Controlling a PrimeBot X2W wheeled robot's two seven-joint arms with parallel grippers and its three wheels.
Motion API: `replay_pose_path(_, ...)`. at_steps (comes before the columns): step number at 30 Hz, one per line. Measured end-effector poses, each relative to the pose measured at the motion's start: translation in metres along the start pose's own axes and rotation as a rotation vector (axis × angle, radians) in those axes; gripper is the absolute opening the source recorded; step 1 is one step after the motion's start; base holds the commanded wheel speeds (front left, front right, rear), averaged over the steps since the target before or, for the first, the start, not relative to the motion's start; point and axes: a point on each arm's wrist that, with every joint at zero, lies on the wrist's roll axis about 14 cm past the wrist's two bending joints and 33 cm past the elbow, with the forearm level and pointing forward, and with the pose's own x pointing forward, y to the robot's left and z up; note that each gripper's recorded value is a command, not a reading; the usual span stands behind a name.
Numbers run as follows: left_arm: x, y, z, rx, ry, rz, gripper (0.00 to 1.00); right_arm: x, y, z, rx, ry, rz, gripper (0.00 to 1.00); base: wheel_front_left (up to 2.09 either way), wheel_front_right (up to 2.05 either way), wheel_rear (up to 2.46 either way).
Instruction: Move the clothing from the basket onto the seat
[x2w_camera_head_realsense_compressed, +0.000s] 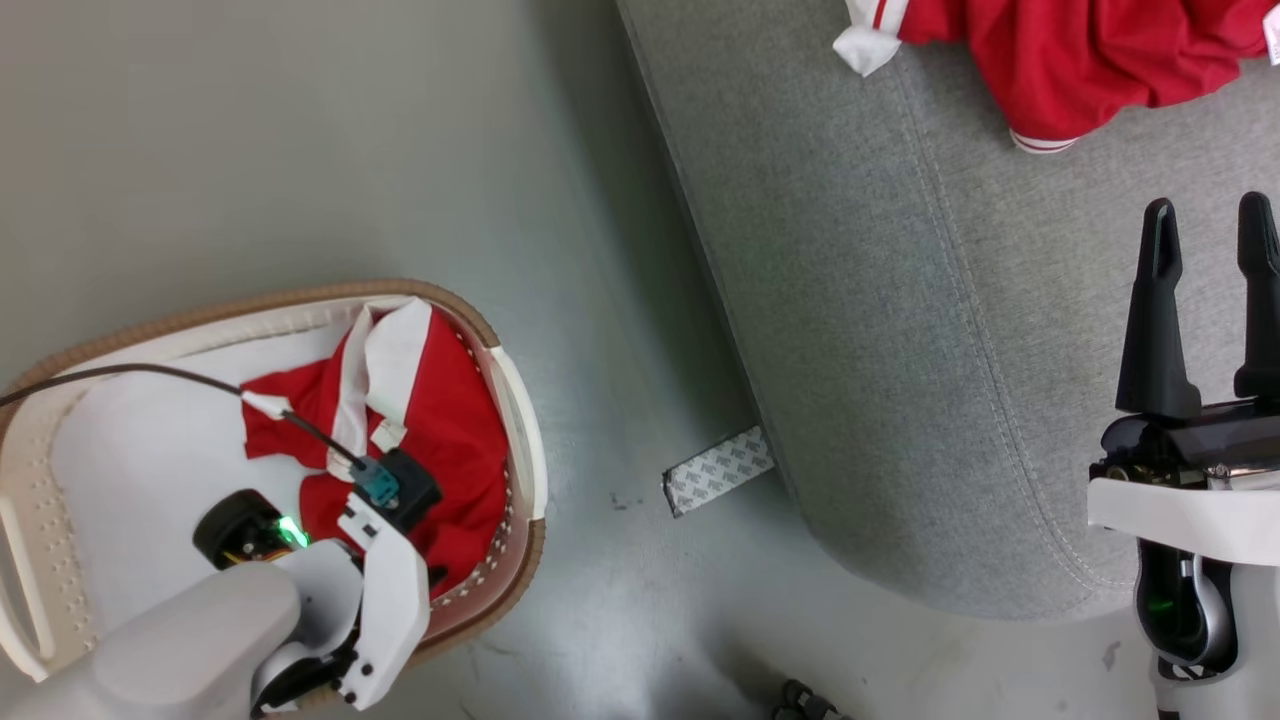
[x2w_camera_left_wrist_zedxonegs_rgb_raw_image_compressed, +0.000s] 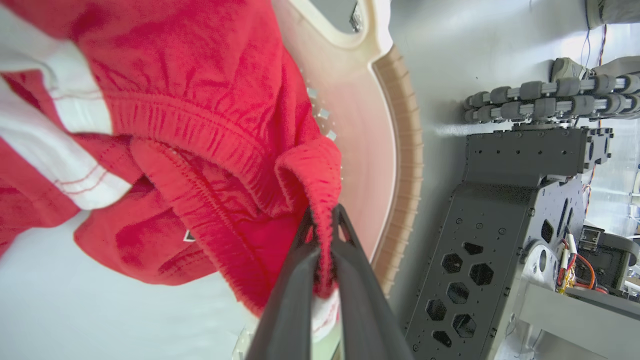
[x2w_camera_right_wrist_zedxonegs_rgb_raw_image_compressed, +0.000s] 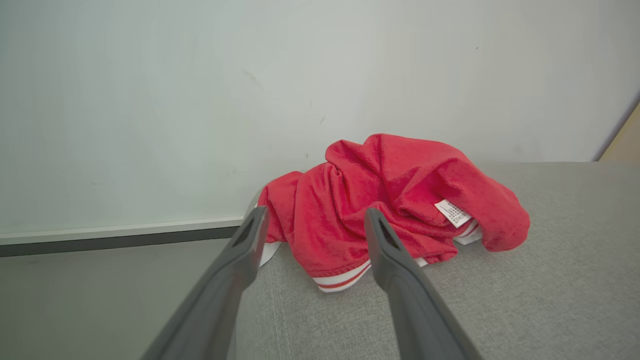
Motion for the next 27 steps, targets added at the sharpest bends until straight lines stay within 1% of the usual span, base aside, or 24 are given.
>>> replay_pose_path(4,-0.007,-0.003,0.017,-0.002,-0.074,0.025,0.00,0.000,-0.002,0.013,-0.007,-0.035,-0.001,1.00,0.00,0.00,0.00)
replay_pose_path(12,-0.041,-0.031,0.061,-0.019,-0.279,0.084,0.00,-0.004,0.005,0.039,-0.007,-0.108,0.025,1.00,0.00,0.00,0.00)
replay_pose_path(19,-0.089,-0.053,0.094,-0.005,-0.467,0.186,0.00,-0.012,0.026,0.058,0.037,-0.156,0.088,1.00,0.00,0.00,0.00)
replay_pose_path(27,-0.155,-0.077,0.126,0.033,-0.704,0.319,0.00,-0.025,0.061,0.074,0.097,-0.191,0.187,1.00,0.00,0.00,0.00)
